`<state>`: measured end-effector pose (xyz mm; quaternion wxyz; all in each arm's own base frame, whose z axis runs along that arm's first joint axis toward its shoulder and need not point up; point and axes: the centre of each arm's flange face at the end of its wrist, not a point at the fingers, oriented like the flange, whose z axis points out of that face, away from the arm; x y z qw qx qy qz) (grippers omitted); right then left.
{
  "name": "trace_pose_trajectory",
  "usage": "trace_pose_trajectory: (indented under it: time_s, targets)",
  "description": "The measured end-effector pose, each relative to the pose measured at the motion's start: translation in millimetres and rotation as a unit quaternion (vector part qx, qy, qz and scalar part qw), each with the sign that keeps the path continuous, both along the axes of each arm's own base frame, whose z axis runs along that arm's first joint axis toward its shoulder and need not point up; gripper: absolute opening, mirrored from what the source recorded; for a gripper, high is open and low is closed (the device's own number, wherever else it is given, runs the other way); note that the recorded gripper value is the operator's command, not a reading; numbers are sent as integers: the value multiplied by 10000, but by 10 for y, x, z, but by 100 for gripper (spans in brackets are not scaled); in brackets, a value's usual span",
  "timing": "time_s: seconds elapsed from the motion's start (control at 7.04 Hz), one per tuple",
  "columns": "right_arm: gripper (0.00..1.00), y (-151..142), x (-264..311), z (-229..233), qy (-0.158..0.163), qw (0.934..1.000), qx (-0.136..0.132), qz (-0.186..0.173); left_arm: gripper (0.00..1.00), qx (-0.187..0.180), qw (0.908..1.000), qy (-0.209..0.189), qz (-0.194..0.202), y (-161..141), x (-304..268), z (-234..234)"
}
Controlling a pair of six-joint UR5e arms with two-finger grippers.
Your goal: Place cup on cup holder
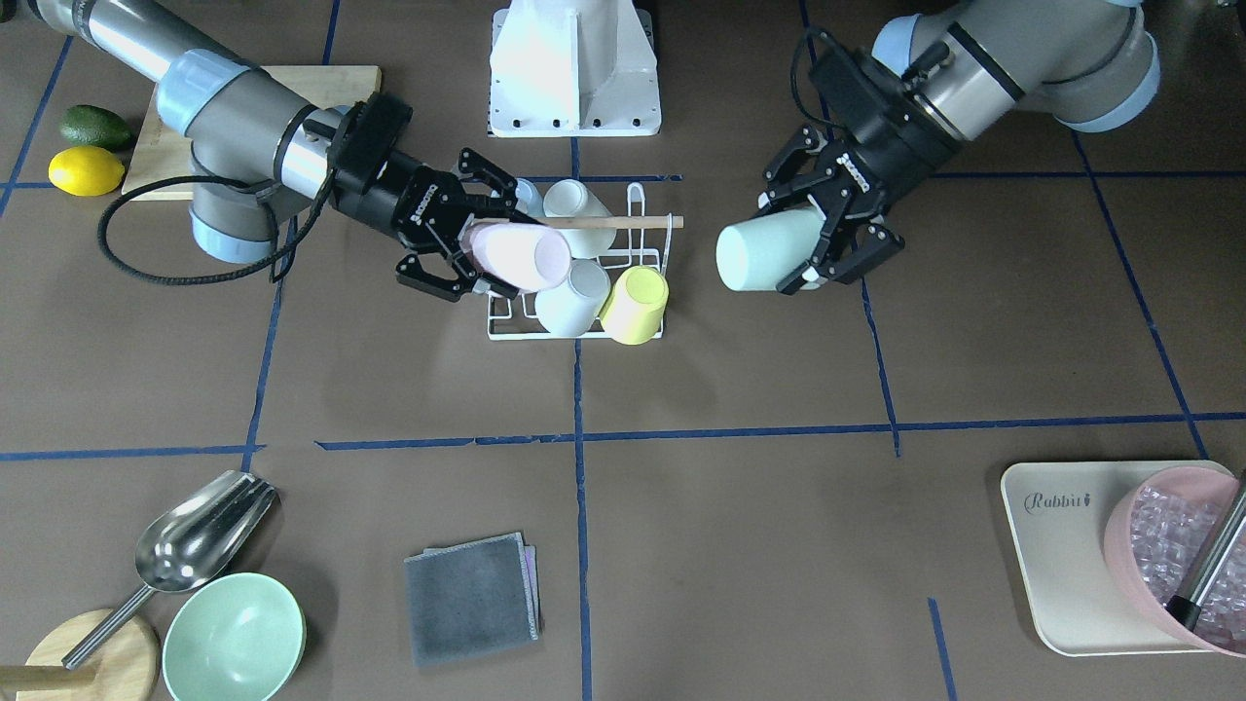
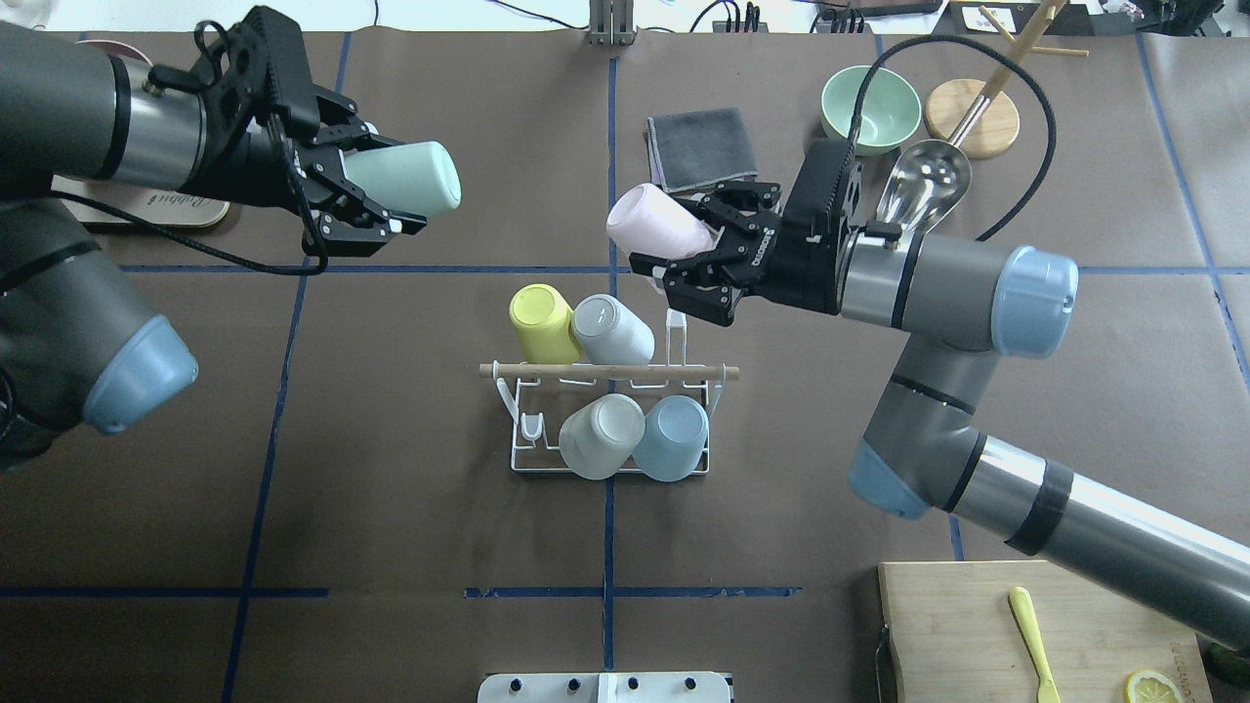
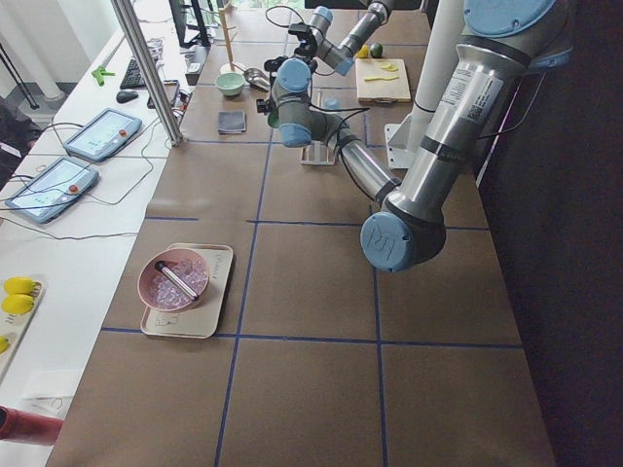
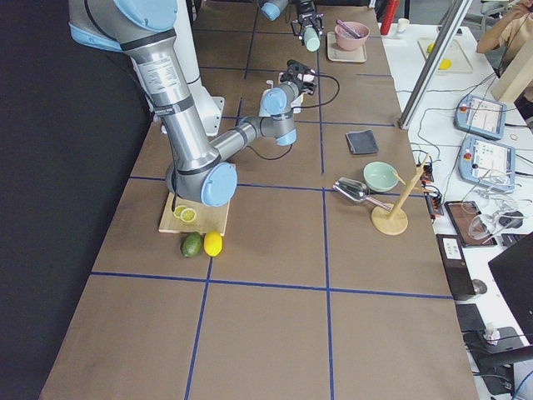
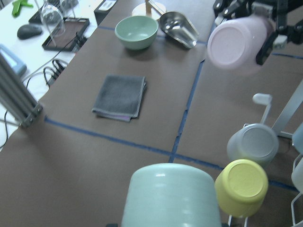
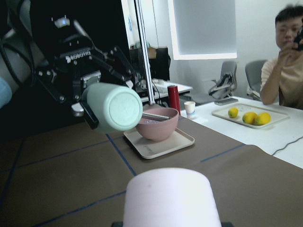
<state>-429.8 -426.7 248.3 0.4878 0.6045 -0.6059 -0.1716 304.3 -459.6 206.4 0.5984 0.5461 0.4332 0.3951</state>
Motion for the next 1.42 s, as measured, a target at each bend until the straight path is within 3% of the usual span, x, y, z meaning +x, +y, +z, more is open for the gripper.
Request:
trace_pose_trajectory:
  time_s: [0.14,0.43,0.99,1.42]
  targets:
    - [8,154,25,68,-358,9993,113,16,4,196,9991,366,-107,405,38,13]
    - [8,209,59,229,-580,9979,177,245,6,443,9928,1074,-292,1040,96,169]
    - [12,214,-223,350,-575,9963,2,635,7,705,9655,2423,-636,1491,376,361]
    - [14,306,-382,441,-498,9963,-86,701,7,366,9446,3159,-816,1585,952,723]
